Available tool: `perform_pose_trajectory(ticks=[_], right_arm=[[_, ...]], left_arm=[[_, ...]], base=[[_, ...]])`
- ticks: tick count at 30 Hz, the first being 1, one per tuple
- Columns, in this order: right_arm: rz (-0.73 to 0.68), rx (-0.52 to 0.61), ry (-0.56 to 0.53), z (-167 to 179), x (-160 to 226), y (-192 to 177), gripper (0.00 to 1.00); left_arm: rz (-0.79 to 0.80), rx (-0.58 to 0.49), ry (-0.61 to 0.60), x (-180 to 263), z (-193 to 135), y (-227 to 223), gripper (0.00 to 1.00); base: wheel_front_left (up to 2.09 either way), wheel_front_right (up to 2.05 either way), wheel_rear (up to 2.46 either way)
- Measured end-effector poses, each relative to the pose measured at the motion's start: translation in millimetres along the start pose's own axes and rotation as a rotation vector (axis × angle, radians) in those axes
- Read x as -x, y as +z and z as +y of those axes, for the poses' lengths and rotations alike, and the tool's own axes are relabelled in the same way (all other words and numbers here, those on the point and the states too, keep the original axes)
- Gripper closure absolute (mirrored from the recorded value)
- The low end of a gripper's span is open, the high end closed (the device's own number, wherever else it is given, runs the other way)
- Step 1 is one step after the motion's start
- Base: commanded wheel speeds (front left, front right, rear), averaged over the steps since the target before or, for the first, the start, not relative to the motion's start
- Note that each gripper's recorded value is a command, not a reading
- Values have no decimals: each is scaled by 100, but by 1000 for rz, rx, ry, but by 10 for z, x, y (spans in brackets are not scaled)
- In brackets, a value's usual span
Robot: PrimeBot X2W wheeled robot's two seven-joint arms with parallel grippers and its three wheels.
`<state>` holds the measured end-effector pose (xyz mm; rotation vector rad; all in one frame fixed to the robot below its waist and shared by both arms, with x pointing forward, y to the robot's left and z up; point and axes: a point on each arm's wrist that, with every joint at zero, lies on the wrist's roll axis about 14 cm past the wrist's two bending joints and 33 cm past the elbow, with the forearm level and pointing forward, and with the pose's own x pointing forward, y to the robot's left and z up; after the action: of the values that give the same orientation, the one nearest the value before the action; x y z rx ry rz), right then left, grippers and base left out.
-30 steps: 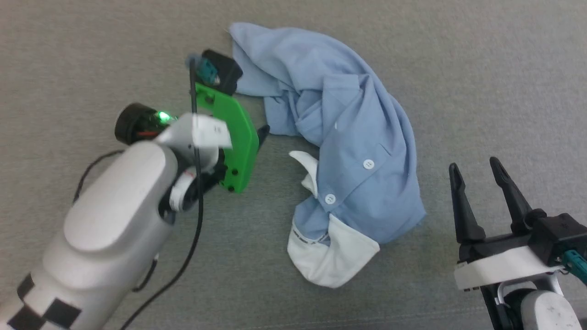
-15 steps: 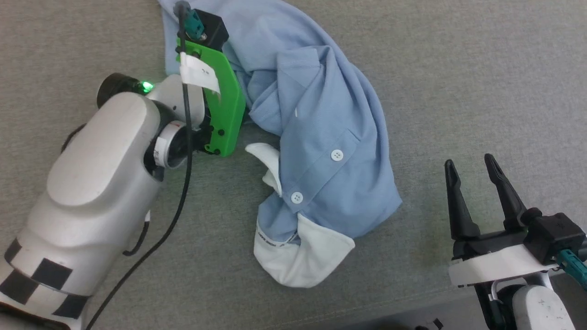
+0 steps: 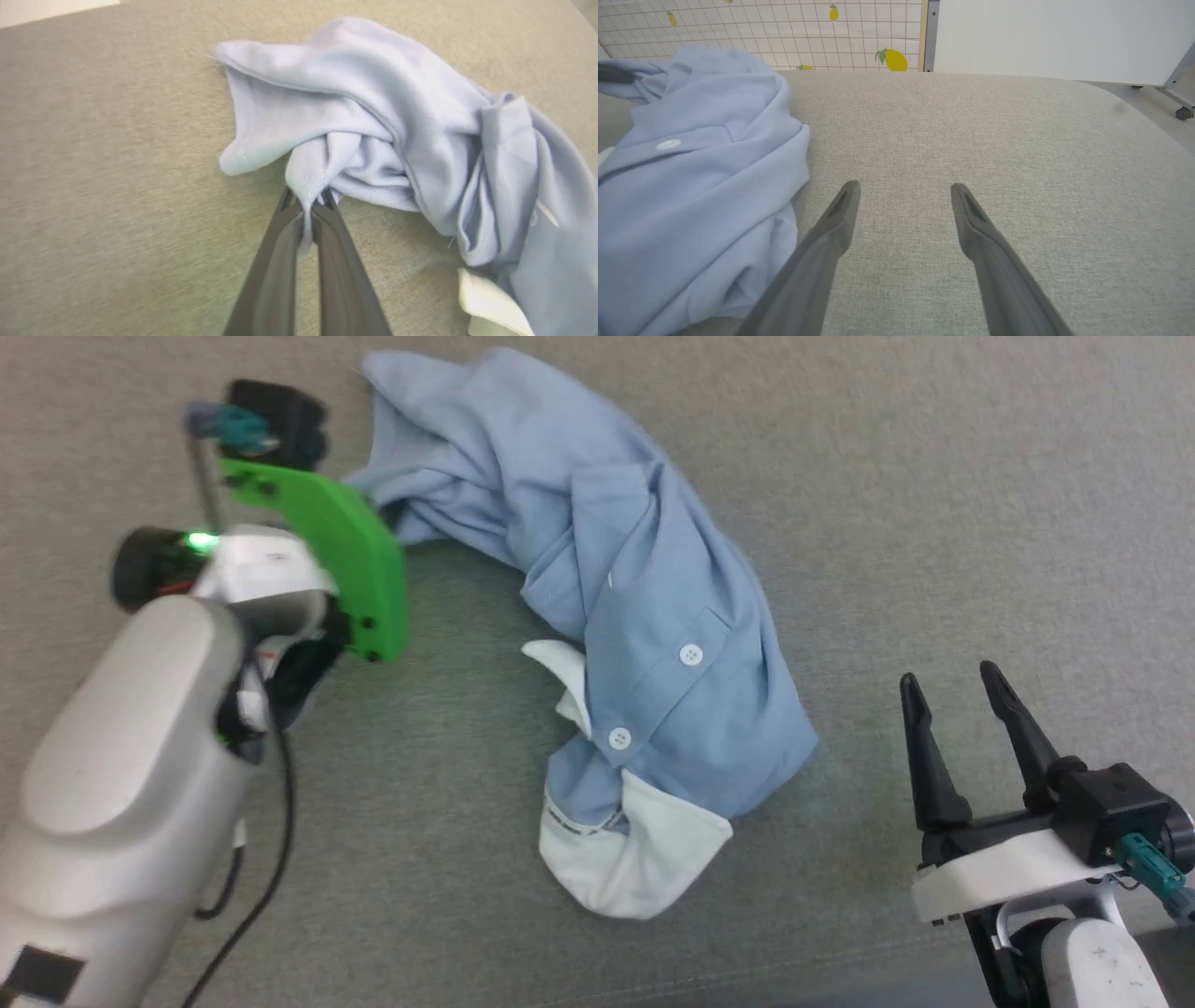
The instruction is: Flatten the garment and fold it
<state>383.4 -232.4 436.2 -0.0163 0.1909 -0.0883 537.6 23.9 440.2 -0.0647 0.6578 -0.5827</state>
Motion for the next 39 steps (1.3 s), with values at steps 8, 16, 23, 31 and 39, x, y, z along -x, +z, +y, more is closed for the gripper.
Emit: perform_pose_trajectory(ticks=[8,16,23,31,39], right_arm=[[-55,-23,103,338,-82,248,0],[-92,-37,183,607,-99,398,0],[-115,-38,209,689,-76,501,0],[-108,-28,238,785,-37,576,0],[31,51,377,1039,-208,535,0]], left_arm=[[-229,32,330,991,944,339,100],[-185,29,479,1560,1267,-192,0],[-481,-94,493,1868,1127,187,0],[-694,-330,429,2195,614,66,0],[-620,-293,414,2161,361,-451,0]], base=[[0,0,0],[0,0,0],[0,0,0],[0,0,0],[0,0,0]])
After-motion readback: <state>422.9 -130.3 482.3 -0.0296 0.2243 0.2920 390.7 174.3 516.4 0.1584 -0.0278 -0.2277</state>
